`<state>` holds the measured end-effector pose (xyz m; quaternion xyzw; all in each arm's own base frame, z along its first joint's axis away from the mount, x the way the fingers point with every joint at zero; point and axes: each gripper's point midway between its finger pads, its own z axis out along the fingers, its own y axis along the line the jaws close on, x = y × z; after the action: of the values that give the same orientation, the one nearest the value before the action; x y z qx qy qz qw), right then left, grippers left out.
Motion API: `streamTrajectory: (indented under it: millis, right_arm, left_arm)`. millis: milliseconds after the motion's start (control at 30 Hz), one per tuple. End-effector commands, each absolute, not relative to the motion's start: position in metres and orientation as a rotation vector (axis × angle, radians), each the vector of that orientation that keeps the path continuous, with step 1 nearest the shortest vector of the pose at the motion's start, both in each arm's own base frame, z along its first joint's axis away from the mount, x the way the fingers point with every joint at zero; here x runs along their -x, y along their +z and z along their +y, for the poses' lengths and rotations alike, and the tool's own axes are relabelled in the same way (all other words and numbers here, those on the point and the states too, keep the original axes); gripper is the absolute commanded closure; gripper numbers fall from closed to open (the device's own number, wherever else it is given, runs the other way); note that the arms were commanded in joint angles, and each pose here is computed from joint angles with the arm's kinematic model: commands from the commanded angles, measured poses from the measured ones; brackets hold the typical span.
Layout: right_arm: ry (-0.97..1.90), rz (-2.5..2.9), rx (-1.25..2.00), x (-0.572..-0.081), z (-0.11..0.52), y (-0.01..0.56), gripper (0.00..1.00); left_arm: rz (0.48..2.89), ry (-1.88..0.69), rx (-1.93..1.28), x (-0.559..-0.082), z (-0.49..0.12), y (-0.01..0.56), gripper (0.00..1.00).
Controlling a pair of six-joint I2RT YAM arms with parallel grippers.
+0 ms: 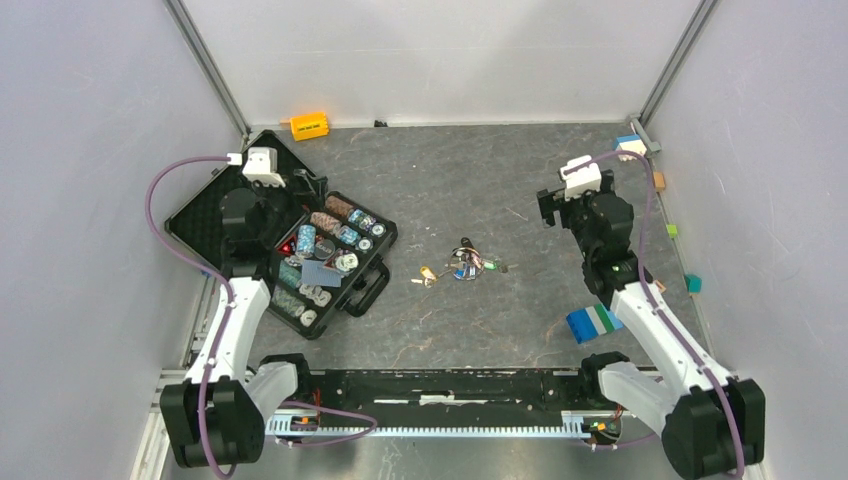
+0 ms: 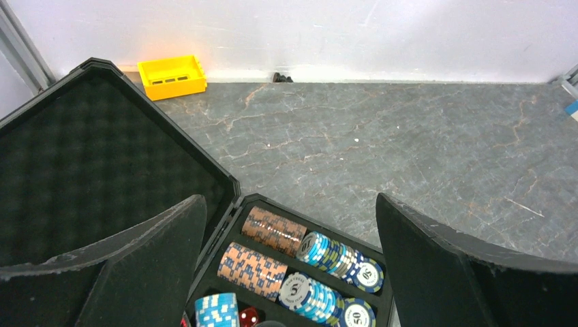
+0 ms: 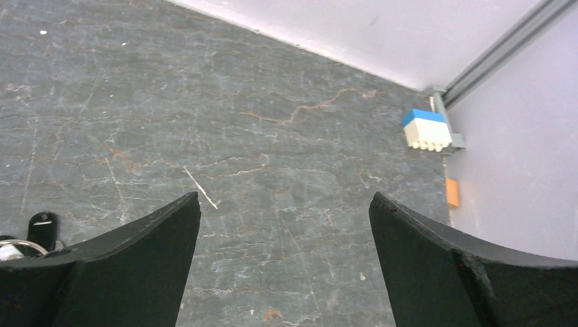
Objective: Put the keys on the keyring
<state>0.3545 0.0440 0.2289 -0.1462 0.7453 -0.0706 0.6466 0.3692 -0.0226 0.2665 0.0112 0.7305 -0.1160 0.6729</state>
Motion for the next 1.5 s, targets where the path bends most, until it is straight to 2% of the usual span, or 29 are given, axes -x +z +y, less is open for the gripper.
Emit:
streamTrajectory:
  millis: [0,267,700,1467]
  right_arm:
    - [-0.208,1.671,0.316,-0.336,0.032,0.220,0.02]
    - [-0.223,1.625,0.345,-0.311,0.025,0.203,0.02]
    - [-0.246,1.639,0.350,-0.311,0.022,0.202,0.02]
    - [-0.213,1.688,0.379,-0.313,0.028,0.190,0.02]
  left_arm:
    - [1.680,-0.210,-0.066,-0.358,-0.018,0.282,0.00]
    - [1.690,-0.344,-0.121,-0.332,-0.042,0.240,0.00]
    - [1.579,-0.269,-0.171,-0.322,-0.038,0.253,0.00]
    - [1.604,-0.270,-0.159,-0.322,-0.037,0.248,0.00]
